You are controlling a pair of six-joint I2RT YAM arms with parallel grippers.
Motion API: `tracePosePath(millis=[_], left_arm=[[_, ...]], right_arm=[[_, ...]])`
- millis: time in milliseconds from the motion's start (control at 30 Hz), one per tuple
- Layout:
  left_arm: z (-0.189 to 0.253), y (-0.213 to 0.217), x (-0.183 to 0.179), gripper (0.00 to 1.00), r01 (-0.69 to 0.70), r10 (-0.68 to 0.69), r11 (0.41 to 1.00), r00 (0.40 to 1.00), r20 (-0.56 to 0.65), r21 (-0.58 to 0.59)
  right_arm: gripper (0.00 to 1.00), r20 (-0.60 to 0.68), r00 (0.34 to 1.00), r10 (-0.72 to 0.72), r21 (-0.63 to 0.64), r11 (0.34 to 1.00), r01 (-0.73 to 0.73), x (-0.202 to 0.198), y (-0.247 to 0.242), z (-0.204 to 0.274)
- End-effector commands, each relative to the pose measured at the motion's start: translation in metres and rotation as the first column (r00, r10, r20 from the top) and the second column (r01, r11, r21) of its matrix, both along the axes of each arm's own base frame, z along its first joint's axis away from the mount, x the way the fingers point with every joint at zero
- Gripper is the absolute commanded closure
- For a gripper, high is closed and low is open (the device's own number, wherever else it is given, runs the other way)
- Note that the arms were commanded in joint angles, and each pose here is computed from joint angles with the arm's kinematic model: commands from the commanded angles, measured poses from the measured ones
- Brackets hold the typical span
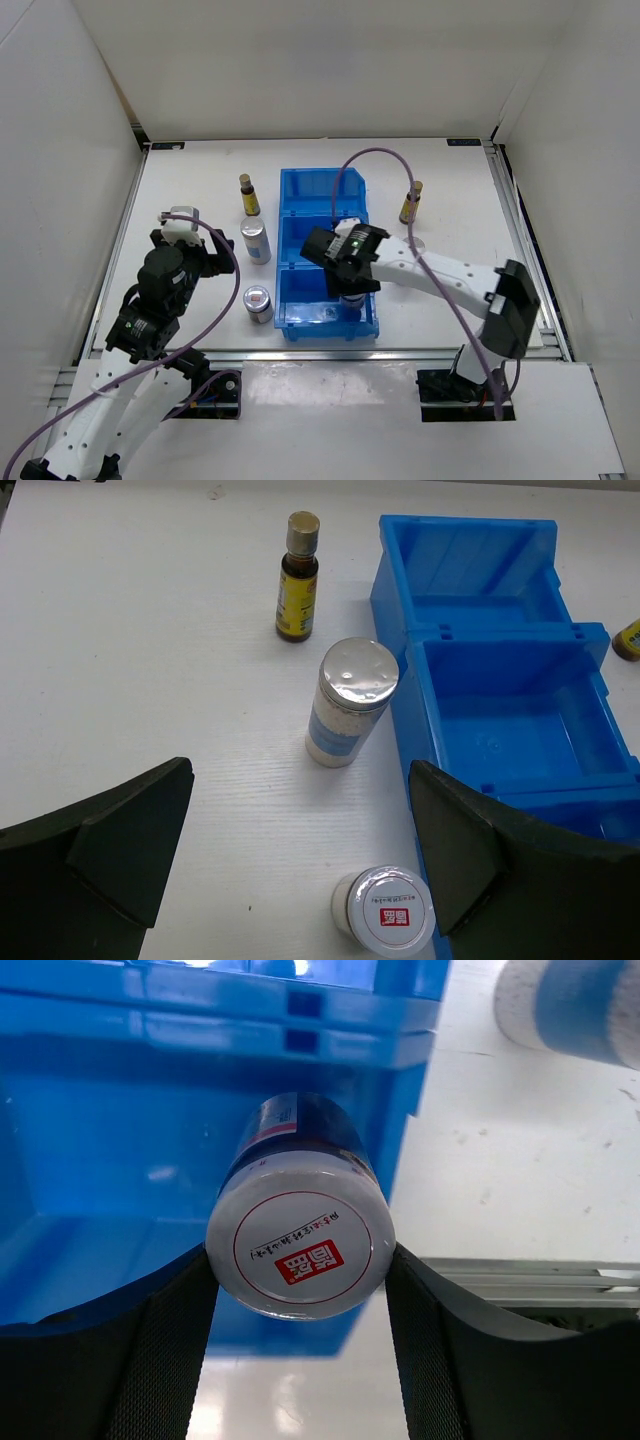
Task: Organize the condiment bottles
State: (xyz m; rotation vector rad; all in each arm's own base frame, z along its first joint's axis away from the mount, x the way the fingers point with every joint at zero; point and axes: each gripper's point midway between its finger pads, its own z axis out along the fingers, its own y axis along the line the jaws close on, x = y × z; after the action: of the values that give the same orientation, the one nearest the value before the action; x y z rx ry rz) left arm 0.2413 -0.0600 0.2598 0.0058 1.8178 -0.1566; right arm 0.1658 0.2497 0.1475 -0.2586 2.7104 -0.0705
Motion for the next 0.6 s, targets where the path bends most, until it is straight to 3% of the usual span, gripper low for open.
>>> tracePosePath(millis=[0,567], left_arm=[[-0.001,-0.002,0.001,0.01,0.005,-0.005,1.0,1.0,0.001,-0.009],[0.001,-0.002,-0.001,0.01,0.017,-0.017,1.0,1.0,0.019,-0.001]], right_arm=[[1.0,0.03,0.998,-0.051,0.002,0.999,0.05,0.01,0.01,0.004],[0.98,-0.174,0.974,-0.147,0.092,0.982,0.164,0.016,0.015,-0.049]])
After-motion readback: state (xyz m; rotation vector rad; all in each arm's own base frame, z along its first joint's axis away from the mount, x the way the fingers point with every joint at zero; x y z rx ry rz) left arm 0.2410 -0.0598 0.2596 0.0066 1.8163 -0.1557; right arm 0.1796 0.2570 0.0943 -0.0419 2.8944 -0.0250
